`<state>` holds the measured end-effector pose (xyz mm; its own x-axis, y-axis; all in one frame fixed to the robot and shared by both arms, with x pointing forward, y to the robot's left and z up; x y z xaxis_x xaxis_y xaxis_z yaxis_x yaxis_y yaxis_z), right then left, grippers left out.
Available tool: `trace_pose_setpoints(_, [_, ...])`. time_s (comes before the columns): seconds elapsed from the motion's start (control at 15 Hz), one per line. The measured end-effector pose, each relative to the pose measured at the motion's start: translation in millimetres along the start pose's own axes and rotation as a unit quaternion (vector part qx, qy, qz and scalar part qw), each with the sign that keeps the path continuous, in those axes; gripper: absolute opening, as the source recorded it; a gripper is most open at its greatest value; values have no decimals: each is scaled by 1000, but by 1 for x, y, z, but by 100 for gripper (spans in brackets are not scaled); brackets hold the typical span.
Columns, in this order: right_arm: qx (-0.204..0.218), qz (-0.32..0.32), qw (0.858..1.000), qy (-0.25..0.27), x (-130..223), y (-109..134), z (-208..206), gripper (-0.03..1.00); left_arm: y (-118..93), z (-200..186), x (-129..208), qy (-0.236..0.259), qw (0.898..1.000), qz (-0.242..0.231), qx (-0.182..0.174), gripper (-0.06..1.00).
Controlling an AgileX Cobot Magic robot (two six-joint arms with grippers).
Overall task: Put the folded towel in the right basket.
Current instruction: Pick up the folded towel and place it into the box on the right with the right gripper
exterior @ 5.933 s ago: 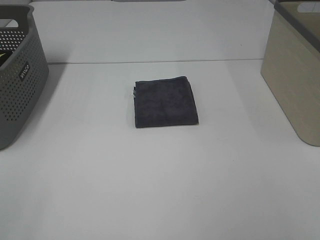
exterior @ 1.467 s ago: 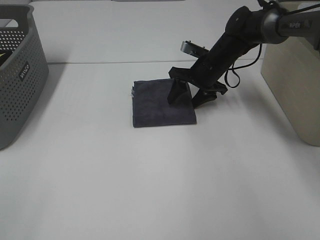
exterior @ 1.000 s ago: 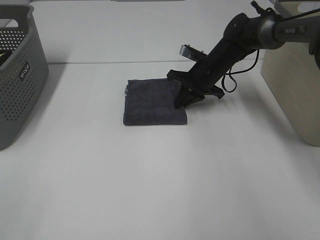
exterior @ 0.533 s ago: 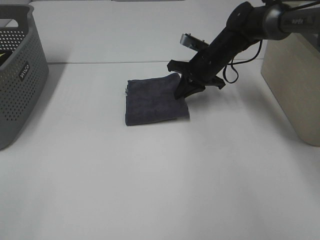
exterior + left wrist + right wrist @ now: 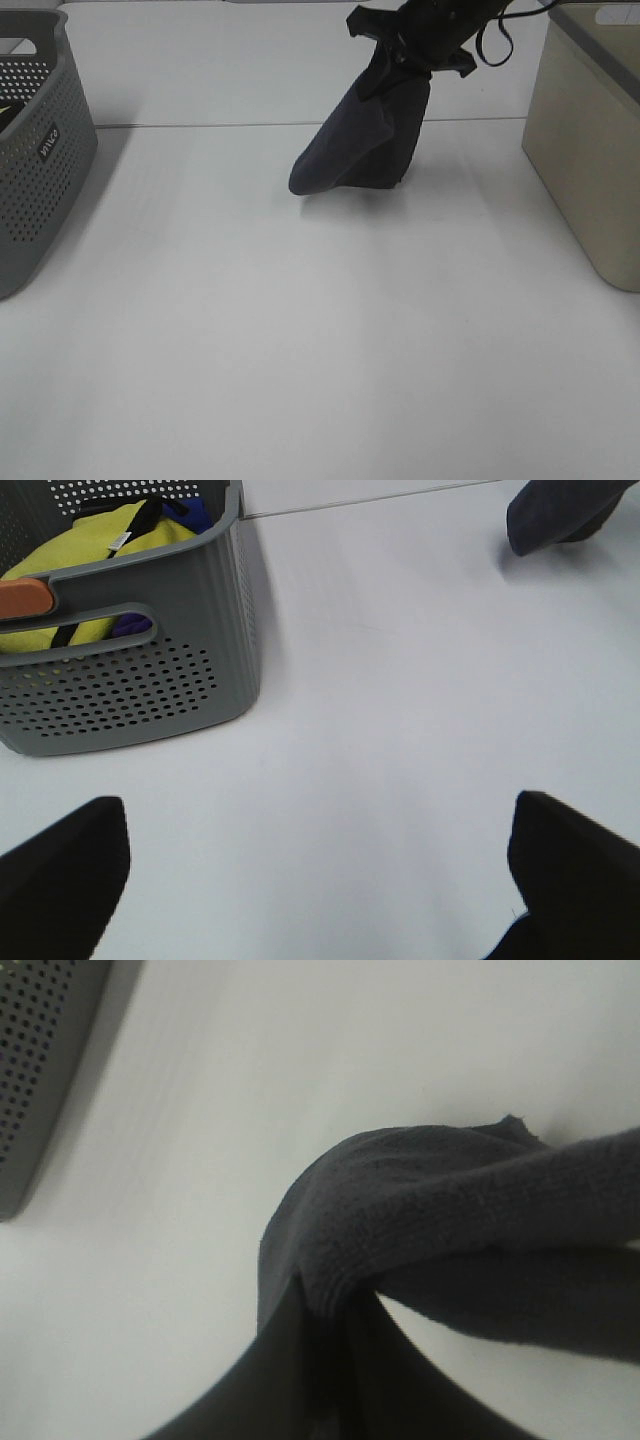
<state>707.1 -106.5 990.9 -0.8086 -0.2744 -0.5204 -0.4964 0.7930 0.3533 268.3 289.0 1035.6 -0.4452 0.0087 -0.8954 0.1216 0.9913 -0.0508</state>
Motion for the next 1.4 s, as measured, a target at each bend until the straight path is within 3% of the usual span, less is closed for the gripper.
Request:
trace_pose_setpoints(0.2, [5, -21, 999, -31, -12, 16, -36, 4, 0, 0, 0, 0, 1000, 0, 0, 98])
trace_pose_setpoints(0.6, [72, -57, 990, -104, -26, 31, -133, 4, 0, 0, 0, 0, 1000, 0, 0, 98])
trace_pose_setpoints(0.93, [134, 8, 978, -161, -18, -20, -220, 4, 0, 0, 0, 0, 1000, 0, 0, 98])
trace_pose_setpoints(1.07, [185, 65, 964, -181, 4, -63, -275, 4, 0, 0, 0, 0, 1000, 0, 0, 98])
trace_pose_setpoints(1.27, [219, 111, 957, -153, 29, -96, -295, 4, 0, 0, 0, 0, 1000, 0, 0, 98])
trace_pose_setpoints(1.4, [234, 134, 956, -117, 47, -113, -283, 4, 0, 0, 0, 0, 1000, 0, 0, 98])
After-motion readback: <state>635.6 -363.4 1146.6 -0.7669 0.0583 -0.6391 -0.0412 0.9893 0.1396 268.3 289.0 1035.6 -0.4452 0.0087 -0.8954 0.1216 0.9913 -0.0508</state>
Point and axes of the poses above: a point on each arm's last joint axis where the gripper is mounted, z pointing out along that axis toward the gripper, y along the wrist's bending axis when the last joint is at zero, x = y × z, the point moved 4 cm from there along z, pointing out along that axis toward the gripper, and after that the axes turned 4 degrees about -z, right-handed, at the moved point
